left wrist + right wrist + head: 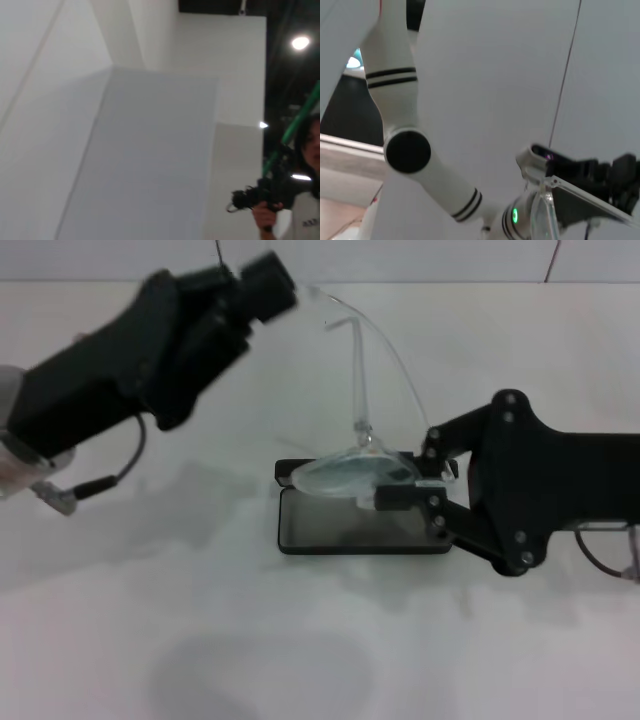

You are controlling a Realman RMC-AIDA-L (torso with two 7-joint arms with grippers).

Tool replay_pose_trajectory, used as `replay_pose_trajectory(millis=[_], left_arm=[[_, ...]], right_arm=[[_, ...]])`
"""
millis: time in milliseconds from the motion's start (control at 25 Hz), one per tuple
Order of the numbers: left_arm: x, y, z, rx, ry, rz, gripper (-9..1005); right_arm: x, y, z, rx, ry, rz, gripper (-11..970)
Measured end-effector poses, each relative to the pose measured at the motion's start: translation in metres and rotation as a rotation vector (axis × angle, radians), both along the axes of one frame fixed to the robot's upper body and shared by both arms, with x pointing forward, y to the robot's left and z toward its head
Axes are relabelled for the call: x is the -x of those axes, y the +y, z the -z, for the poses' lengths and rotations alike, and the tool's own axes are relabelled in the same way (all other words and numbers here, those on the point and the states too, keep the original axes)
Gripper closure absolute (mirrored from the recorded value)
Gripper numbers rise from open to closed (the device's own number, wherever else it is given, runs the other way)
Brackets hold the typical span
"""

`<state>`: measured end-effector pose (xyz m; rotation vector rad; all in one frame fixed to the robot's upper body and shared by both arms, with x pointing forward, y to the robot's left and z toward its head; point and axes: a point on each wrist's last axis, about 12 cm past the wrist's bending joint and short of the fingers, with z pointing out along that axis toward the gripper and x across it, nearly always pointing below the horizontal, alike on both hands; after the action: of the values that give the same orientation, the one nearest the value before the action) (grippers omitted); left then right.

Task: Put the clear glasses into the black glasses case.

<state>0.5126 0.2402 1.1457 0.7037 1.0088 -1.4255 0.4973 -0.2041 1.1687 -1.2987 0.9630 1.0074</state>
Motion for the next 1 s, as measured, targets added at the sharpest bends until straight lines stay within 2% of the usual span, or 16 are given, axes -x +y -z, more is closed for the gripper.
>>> replay_pose_trajectory(millis=[240,1000], left_arm=[[0.002,-0.015,0.002,-0.030,0.006,0.085,928],[0.007,-0.025,0.009,-0.071,0.033,0.152,928]], right_arm=[[-0.009,0.011,0.001,-0.005,0.018,-0.037,848],[-0.011,0.020,0.003,-0.017,0.027,-0.062,849]])
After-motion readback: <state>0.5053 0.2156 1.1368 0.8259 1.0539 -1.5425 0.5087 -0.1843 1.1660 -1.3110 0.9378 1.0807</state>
